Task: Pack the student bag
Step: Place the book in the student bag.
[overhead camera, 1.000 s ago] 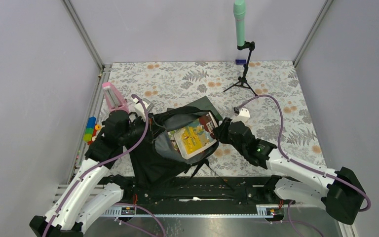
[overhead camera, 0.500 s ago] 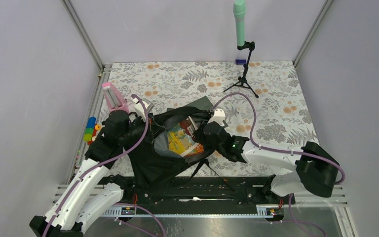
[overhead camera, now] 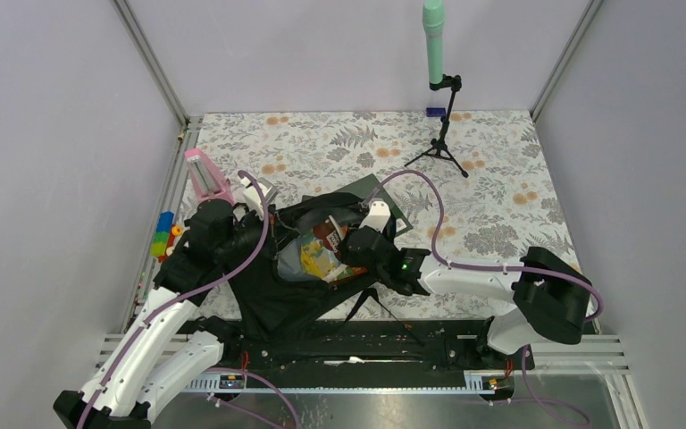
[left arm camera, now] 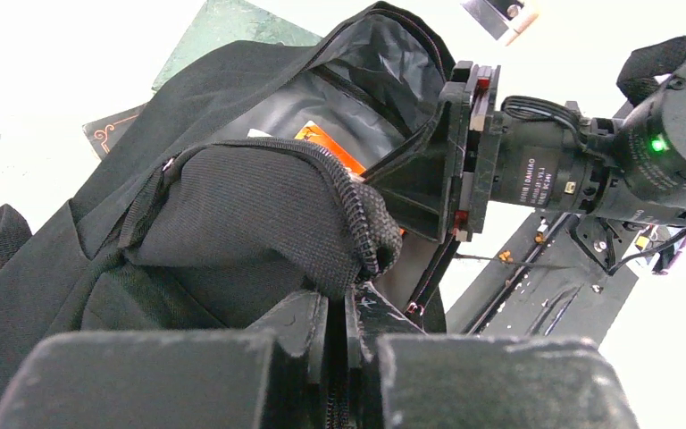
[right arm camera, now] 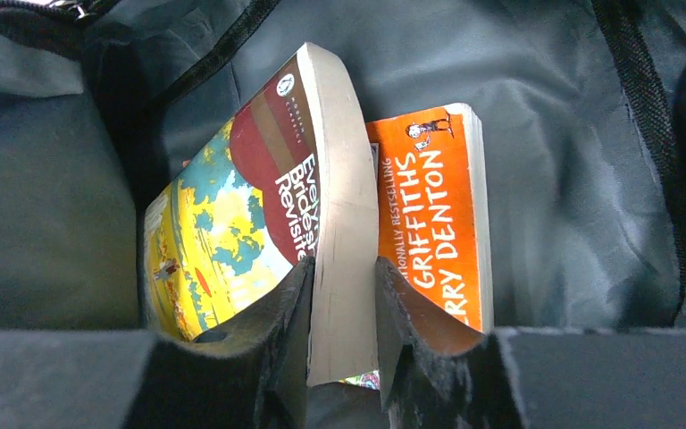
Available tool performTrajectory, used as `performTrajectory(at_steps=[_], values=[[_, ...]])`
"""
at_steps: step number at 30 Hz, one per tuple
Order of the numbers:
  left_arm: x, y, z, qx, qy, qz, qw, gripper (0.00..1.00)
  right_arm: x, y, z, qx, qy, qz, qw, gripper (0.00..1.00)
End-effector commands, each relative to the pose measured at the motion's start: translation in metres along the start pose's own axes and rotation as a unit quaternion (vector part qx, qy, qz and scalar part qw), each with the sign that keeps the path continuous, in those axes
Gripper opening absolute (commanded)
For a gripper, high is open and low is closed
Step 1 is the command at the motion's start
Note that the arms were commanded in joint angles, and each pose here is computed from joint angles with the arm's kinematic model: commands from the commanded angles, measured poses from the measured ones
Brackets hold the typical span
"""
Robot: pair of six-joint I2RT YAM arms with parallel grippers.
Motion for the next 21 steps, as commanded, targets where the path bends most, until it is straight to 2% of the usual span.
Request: performTrajectory(at_steps=[1,5,8,10,16,21], values=[[-0.004,0.004,0.026,-0.053,-0.026,-0.007,0.998,0.00,0.015,0.017,0.004,-0.002,0.039,0.020,0.999,0.37],[-0.002,0.005,0.026,-0.054,-0.025,0.003,0.998,0.00,0.022,0.024,0.011,-0.005,0.053,0.044,0.998,0.51],[-0.001,0.005,0.026,-0.055,-0.024,0.010,0.998,0.00,0.032,0.032,0.017,-0.005,0.063,0.078,0.995,0.68],[-0.001,0.006,0.026,-0.057,-0.024,0.013,0.998,0.00,0.037,0.039,0.023,-0.007,0.072,0.097,0.993,0.73],[0.006,0.012,0.031,-0.073,-0.023,0.051,0.996,0.00,0.042,0.064,0.046,-0.017,0.125,0.111,0.986,0.80],[0.012,0.027,0.050,-0.105,-0.001,0.105,0.989,0.00,0.040,0.098,0.076,-0.060,0.136,0.136,0.980,0.86]])
Point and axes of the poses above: each gripper's point midway between its finger pads, its own y axis back along the fingers, its own x axis along the line the jaws close on, z = x × y, the point moved 5 cm from there along y, back along the fingers, and after that the axes turned 8 degrees about -y, right-handed, at the moved point
